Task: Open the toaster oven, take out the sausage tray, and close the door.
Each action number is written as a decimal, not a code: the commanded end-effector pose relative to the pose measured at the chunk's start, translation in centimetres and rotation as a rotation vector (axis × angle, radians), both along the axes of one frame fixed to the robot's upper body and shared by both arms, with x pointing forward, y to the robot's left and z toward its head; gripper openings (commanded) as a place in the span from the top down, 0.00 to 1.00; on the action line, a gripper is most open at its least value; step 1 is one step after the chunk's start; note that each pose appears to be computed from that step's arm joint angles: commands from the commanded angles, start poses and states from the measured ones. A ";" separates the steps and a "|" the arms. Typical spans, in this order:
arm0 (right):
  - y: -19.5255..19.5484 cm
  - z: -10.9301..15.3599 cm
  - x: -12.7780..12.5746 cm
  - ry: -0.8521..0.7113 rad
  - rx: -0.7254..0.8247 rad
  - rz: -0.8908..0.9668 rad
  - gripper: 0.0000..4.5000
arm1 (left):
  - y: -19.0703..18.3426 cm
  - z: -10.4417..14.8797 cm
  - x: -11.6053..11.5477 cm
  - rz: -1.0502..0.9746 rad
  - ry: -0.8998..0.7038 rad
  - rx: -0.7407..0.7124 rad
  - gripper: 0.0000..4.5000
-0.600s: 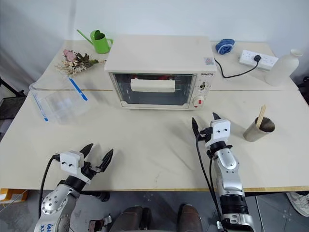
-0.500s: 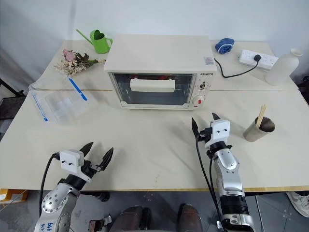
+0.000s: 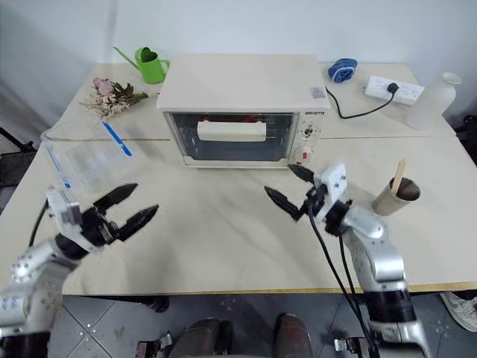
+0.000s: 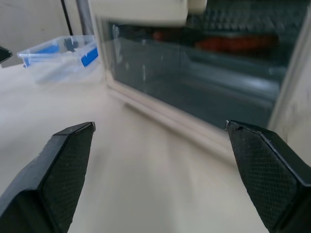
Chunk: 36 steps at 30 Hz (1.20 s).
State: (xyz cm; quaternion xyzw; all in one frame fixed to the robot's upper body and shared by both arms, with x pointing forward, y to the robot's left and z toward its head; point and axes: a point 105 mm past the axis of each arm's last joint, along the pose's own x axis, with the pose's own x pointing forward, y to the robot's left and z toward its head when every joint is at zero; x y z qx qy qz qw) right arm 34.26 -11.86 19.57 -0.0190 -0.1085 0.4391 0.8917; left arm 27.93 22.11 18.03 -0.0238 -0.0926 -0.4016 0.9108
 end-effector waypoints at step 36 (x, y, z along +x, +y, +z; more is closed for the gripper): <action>4.6 0.2 -6.5 -0.245 -0.218 0.404 0.00 | 0.5 3.7 5.5 -0.052 -0.062 -0.076 0.47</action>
